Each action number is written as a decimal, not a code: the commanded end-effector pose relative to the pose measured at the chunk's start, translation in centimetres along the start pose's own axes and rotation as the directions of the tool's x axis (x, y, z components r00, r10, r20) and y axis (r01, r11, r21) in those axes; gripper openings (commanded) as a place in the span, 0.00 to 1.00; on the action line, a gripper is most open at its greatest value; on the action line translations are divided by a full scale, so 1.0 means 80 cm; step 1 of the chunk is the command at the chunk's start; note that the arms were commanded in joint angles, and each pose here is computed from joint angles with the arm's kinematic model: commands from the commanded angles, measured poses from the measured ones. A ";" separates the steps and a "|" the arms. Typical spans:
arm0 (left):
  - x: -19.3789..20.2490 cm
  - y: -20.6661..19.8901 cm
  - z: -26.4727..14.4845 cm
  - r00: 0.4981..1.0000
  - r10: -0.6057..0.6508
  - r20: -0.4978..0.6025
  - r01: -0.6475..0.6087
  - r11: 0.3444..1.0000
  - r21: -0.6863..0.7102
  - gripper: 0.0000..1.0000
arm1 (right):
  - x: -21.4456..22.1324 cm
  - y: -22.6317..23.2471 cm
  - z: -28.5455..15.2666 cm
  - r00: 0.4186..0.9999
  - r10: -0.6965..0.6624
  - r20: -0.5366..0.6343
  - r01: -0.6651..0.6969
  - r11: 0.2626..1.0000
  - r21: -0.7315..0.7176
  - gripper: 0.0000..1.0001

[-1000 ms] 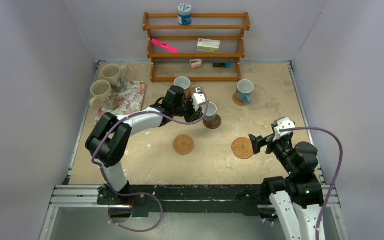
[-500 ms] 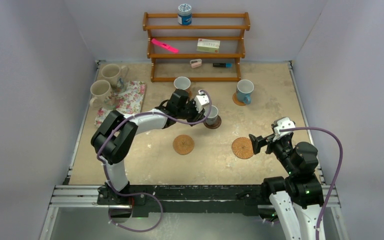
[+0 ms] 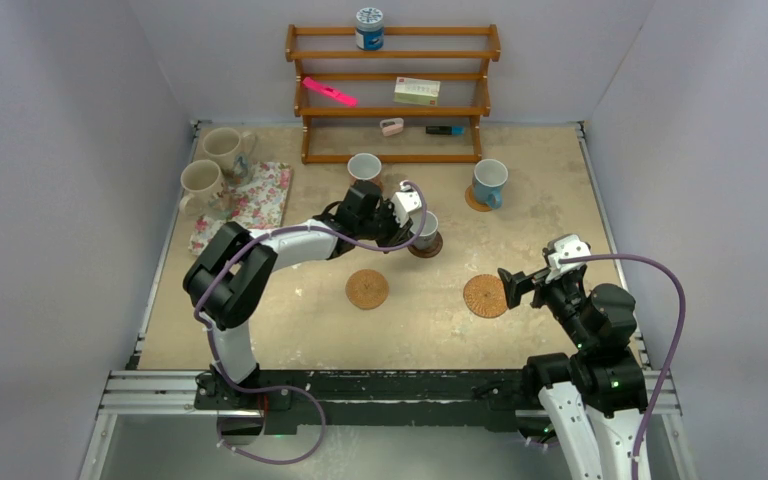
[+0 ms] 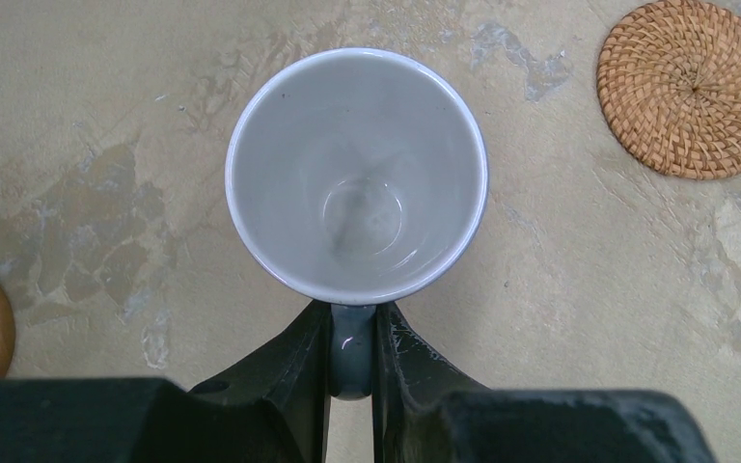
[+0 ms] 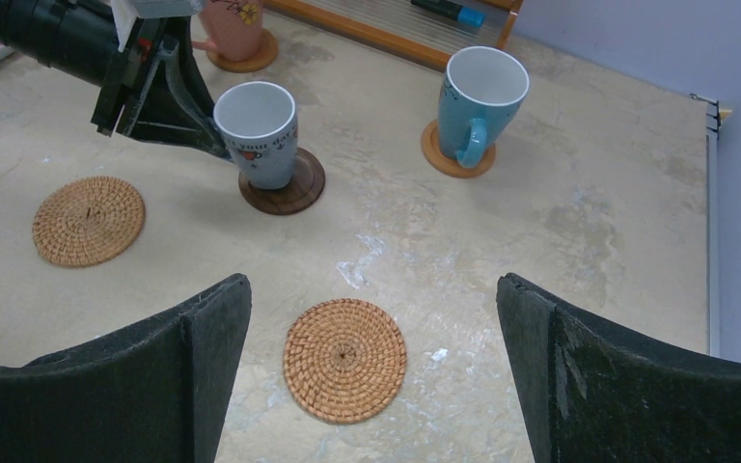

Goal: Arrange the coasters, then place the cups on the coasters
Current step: Place the cup on the coaster.

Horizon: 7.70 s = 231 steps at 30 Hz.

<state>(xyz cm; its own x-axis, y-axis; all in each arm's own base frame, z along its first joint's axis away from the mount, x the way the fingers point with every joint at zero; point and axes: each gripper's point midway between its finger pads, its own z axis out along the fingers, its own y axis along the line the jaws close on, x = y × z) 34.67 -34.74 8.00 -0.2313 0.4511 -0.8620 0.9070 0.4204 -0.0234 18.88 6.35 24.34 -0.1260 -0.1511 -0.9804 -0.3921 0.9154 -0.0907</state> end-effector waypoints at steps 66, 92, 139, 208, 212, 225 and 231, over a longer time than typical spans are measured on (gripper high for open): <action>-0.037 0.006 0.019 0.998 0.049 0.033 -0.048 0.999 -0.005 0.16 | -0.004 0.004 -0.001 1.000 -0.013 0.020 0.014 1.000 -0.019 0.99; -0.036 0.001 0.018 0.999 0.048 0.016 -0.049 0.999 0.019 0.28 | -0.004 0.005 0.000 1.000 -0.014 0.017 0.015 1.000 -0.024 0.99; -0.042 -0.005 0.000 0.997 0.071 0.010 -0.071 0.997 0.028 0.24 | -0.004 0.005 -0.001 1.000 -0.016 0.020 0.017 1.000 -0.024 0.99; -0.080 -0.031 -0.045 0.988 0.132 0.077 -0.138 0.987 0.084 0.30 | -0.004 0.005 -0.001 1.000 -0.018 0.020 0.018 1.000 -0.026 0.99; -0.090 -0.031 -0.048 0.984 0.138 0.112 -0.146 0.987 0.070 0.30 | -0.005 0.006 -0.001 1.000 -0.017 0.021 0.018 1.000 -0.026 0.99; -0.115 -0.036 -0.073 0.963 0.135 0.231 -0.145 0.989 0.026 0.28 | -0.004 0.006 -0.001 1.000 -0.018 0.021 0.019 0.999 -0.026 0.99; -0.120 -0.022 -0.085 0.952 0.110 0.287 -0.105 0.994 -0.034 0.34 | -0.005 0.005 -0.001 1.000 -0.020 0.020 0.020 0.999 -0.025 0.99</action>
<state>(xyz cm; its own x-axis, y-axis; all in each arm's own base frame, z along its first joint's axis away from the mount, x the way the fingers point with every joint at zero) 32.11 -34.77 16.59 -0.0678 0.3514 -0.9338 0.9354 0.3480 0.0631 18.84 6.38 24.28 -0.1266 -0.1551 -0.9797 -0.3953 0.9138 -0.0936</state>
